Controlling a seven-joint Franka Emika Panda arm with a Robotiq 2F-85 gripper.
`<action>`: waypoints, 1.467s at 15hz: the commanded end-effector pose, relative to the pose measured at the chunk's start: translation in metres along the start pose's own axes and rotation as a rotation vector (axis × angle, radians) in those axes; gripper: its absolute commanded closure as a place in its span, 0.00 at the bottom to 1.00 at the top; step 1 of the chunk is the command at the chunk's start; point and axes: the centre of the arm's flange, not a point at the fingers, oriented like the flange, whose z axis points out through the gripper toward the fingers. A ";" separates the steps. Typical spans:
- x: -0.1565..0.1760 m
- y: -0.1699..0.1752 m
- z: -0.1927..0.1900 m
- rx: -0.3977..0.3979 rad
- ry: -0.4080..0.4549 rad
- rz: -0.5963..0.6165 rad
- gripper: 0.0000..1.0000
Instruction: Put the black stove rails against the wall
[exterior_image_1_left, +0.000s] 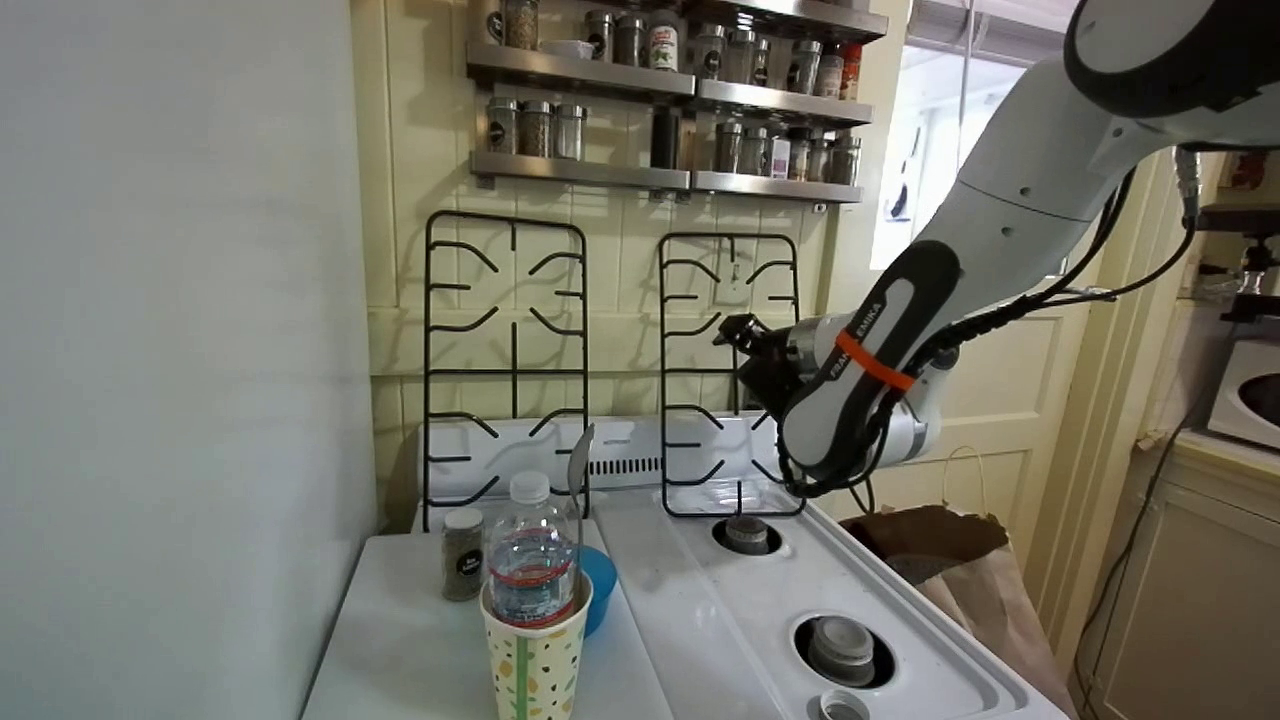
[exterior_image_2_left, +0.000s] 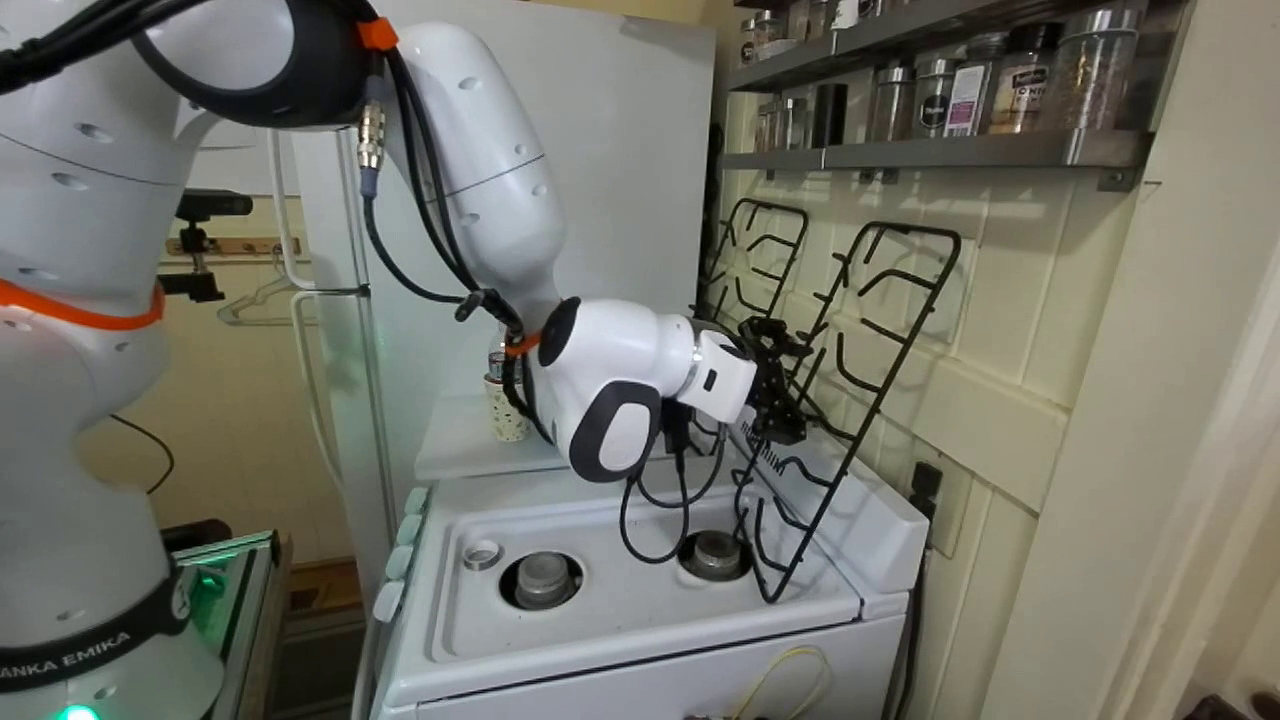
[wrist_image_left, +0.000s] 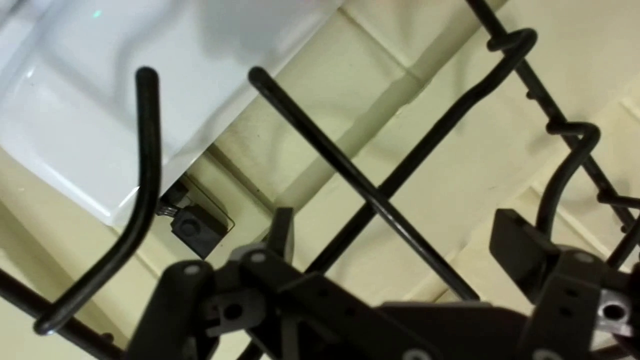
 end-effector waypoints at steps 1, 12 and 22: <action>0.003 -0.004 -0.004 -0.078 -0.059 0.005 0.00; 0.001 -0.021 -0.071 -0.094 -0.168 -0.130 0.00; -0.029 -0.041 -0.142 0.288 -0.338 -0.258 0.00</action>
